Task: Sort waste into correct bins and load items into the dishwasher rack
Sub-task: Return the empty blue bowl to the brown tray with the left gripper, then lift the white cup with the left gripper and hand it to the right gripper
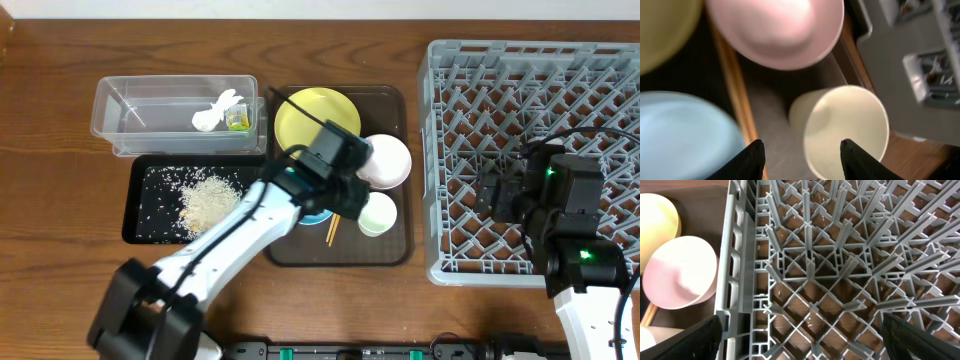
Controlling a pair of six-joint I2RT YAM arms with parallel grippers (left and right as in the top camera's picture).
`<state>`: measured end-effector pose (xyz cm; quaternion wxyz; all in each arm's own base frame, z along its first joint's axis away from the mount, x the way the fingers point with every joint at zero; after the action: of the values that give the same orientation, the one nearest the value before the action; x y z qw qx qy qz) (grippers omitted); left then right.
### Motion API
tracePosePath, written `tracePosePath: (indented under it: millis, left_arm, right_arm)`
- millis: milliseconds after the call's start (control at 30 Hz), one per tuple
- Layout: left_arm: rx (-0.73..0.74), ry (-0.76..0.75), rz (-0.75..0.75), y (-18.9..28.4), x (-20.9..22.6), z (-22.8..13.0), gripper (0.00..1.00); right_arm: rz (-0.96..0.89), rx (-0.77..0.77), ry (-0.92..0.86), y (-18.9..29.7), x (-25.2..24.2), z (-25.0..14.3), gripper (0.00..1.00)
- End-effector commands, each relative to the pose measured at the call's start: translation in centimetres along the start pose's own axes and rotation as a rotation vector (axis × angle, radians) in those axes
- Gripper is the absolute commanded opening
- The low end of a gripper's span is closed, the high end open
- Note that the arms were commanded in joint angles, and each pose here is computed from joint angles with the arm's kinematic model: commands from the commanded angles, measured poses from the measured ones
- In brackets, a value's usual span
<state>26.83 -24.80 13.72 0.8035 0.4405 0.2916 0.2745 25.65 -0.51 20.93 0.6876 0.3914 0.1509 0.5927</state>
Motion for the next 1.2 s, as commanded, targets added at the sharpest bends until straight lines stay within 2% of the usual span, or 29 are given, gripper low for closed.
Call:
tracePosePath:
  millis: [0,33,67,200,267,500,633,767,900,1000,1167]
  left_arm:
    - [0.062,0.034,-0.013,-2.3,-0.4,-0.8,0.51]
    - [0.076,0.042,-0.014,-2.8,-0.4,-1.0,0.51]
    - [0.090,0.044,-0.014,-3.2,-0.4,-1.3,0.46]
    - [0.120,0.053,0.021,-4.0,0.3,-1.8,0.16]
    - [0.114,0.051,0.033,-3.8,0.4,-1.7,0.06]
    - [-0.017,0.110,0.037,0.9,1.6,0.2,0.06]
    - [-0.170,0.234,-0.031,5.2,4.0,1.9,0.06]
    - [-0.339,0.390,-0.260,8.1,6.8,4.1,0.06]
    - [-0.432,0.409,-0.573,9.4,7.2,6.3,0.06]
    - [-0.406,0.430,-0.774,9.1,6.8,7.1,0.06]
    - [-0.314,0.438,-0.932,7.5,5.4,7.3,0.06]
  right_arm:
    - [0.017,-0.012,-0.001,0.4,0.6,0.5,0.99]
    - [0.017,-0.012,-0.001,0.4,0.6,0.5,0.99]
    - [0.017,-0.012,-0.001,0.4,0.6,0.5,0.99]
    - [0.017,-0.012,-0.001,0.4,0.6,0.5,0.99]
    - [0.017,-0.012,0.000,0.4,0.6,0.5,0.99]
    - [0.011,-0.018,0.000,0.4,0.6,0.6,0.99]
    - [0.035,-0.038,0.001,0.4,0.9,1.0,0.99]
    - [0.281,0.016,0.030,0.2,4.1,0.8,0.99]
    - [0.625,0.123,0.138,0.4,7.8,-0.4,0.99]
    - [0.815,0.197,0.185,0.3,9.4,-1.3,0.99]
    - [1.037,0.272,0.244,-0.5,11.4,-2.5,0.99]
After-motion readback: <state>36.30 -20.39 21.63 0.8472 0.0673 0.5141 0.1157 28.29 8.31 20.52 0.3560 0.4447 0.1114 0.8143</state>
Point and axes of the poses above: each gripper's point midway between its finger pads, its own y axis back along the fingers, its own x axis along the line the jaws close on, z = x × y, the point moved 5 cm from there along y, back along the fingers, and after that the axes turned 15 degrees about -y, right-handed, at the moved point
